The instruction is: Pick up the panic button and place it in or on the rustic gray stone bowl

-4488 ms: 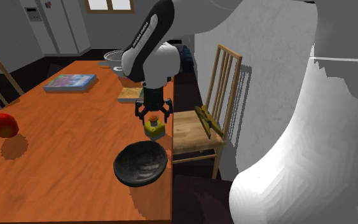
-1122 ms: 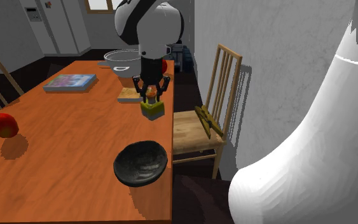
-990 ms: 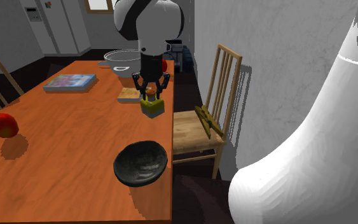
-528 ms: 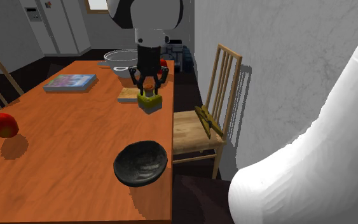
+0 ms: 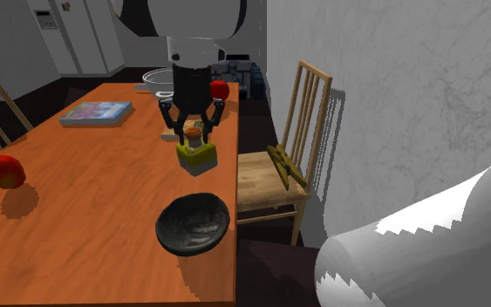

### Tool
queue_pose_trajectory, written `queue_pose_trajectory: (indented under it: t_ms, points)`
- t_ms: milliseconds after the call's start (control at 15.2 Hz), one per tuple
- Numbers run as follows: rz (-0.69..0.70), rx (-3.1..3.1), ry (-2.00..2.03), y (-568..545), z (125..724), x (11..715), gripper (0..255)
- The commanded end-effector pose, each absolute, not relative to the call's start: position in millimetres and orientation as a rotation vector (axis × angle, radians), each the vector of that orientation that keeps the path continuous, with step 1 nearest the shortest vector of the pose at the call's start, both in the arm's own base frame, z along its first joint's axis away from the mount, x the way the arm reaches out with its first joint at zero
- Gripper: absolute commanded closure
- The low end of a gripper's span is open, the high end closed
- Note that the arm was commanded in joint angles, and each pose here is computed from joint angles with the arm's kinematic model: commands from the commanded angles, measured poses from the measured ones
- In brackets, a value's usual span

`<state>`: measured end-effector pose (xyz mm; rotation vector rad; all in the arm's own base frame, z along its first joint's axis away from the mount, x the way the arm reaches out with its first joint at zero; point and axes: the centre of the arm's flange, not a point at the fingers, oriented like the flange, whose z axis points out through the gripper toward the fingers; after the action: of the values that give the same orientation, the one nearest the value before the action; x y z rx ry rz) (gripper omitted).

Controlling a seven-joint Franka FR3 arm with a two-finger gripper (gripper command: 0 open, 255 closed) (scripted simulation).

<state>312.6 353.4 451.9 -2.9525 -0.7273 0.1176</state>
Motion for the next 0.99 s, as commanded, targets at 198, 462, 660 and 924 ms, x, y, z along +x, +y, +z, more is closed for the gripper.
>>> queue_pose_trajectory:
  t_ms: [198,462,660,924]
  points:
    - [0.117,-2.952,-0.725,347,464,247,255]
    - [0.117,-2.952,-0.725,345,458,217,255]
    - [0.117,-2.952,-0.725,345,442,217,255]
    - [0.117,-2.952,-0.725,345,421,217,255]
